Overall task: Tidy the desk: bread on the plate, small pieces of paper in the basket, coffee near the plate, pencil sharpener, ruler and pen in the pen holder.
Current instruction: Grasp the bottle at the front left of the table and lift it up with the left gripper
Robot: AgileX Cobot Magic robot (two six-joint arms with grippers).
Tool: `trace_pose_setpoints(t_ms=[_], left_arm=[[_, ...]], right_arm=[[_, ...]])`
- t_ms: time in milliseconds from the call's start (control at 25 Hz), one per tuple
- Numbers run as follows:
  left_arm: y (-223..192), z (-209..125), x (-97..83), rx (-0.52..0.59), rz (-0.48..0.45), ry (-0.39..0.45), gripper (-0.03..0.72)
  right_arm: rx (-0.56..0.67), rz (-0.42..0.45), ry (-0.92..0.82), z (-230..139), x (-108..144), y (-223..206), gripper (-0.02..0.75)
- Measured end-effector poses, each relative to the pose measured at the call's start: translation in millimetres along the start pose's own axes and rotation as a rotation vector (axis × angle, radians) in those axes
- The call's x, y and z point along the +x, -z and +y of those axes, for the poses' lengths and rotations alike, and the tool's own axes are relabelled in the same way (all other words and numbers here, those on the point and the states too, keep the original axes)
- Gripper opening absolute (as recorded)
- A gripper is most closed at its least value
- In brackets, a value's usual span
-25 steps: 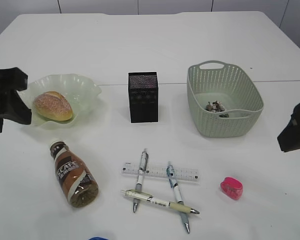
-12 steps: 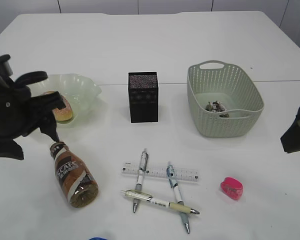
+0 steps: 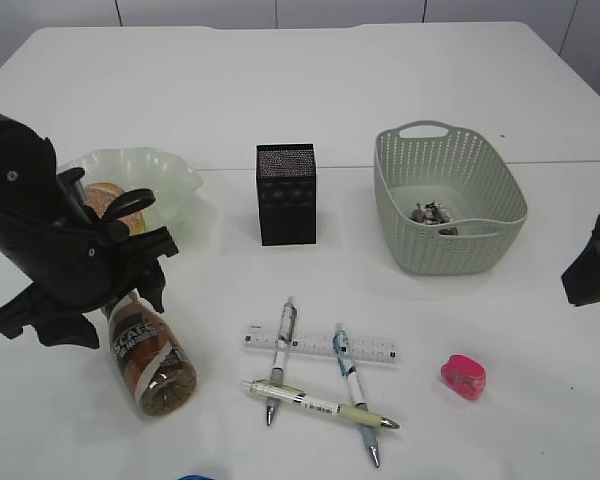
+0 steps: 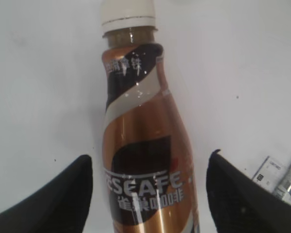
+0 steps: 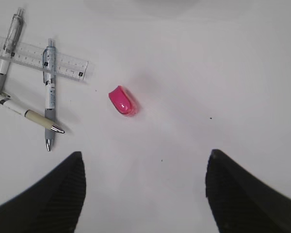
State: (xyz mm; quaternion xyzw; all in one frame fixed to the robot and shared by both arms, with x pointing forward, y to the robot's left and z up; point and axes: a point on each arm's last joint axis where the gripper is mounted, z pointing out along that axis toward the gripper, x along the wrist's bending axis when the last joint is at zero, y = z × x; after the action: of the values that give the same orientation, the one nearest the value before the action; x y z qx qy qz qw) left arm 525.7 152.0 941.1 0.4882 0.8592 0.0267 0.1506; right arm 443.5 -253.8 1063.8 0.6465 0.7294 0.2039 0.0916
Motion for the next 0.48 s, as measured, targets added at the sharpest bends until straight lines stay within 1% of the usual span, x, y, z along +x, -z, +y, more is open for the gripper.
trace_pose_setpoints(t_ms=[240,480], left_arm=[[-24.1,-2.5,0.9,0.026,0.032,0.006,0.536],[-38.4,-3.9,1.6,0.039,0.050,0.022,0.540]], right_arm=[[0.000,0.000,0.000,0.0,0.0,0.0,0.564],[0.000,-0.006,0.005,0.0,-0.6,0.0,0.563]])
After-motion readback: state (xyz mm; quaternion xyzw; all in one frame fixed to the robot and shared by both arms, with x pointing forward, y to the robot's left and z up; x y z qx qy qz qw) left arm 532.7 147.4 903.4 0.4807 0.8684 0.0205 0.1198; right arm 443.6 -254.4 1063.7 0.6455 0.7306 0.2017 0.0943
